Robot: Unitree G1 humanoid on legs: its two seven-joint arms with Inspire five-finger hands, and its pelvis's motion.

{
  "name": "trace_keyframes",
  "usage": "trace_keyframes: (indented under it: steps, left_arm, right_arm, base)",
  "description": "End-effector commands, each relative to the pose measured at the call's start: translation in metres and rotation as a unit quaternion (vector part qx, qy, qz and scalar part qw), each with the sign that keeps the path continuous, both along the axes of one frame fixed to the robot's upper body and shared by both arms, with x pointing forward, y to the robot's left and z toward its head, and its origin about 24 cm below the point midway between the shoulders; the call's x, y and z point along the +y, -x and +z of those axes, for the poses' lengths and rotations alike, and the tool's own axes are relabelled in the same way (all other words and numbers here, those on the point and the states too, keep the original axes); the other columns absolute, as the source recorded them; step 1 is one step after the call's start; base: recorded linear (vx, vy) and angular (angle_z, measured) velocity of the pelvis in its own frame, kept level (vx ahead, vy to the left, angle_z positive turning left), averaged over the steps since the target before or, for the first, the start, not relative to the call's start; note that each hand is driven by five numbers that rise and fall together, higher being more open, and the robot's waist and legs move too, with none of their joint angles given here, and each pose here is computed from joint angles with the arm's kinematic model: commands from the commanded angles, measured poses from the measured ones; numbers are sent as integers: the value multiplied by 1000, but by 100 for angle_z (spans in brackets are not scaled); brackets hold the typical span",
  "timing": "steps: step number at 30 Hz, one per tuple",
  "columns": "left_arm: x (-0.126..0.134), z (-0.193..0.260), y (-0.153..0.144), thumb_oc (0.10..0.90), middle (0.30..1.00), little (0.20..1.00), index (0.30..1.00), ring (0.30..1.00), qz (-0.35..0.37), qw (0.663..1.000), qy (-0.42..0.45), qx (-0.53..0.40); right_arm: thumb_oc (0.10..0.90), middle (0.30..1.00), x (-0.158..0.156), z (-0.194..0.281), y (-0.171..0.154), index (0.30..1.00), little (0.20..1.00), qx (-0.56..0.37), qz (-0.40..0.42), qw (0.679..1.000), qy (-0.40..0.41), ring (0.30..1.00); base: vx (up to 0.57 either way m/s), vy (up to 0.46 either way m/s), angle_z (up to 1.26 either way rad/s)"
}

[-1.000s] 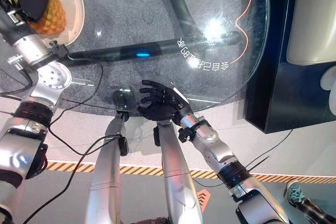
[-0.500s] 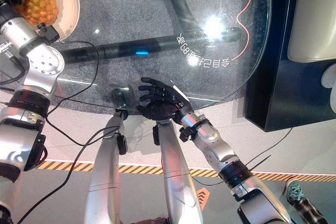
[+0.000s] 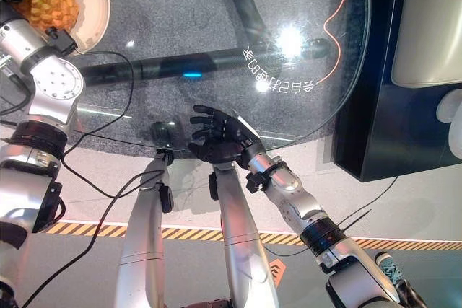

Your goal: Pick up the fruit to the plate

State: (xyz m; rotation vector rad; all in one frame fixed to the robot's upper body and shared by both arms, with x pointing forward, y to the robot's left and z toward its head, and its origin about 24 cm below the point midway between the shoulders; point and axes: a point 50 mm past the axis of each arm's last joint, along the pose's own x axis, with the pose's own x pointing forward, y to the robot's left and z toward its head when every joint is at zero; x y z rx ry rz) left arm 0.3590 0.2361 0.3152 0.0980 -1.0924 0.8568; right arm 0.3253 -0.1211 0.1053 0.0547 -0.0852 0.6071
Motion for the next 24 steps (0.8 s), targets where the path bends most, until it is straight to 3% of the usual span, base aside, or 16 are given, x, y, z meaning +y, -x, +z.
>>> trace_keyframes:
  steps: [1,24]
  left_arm:
    - [33,-14,4,800,900,900,900,900,41,998,36,22]
    - [32,-53,3,800,900,900,900,900,3,996,19,84]
  right_arm:
    - [800,900,6,-12,-1,900,900,30,-4,1000,-6,900]
    - [800,900,7,-19,6,900,900,40,4,999,-22,900]
  base:
    - [-22,-36,0]
    - [-27,-68,2]
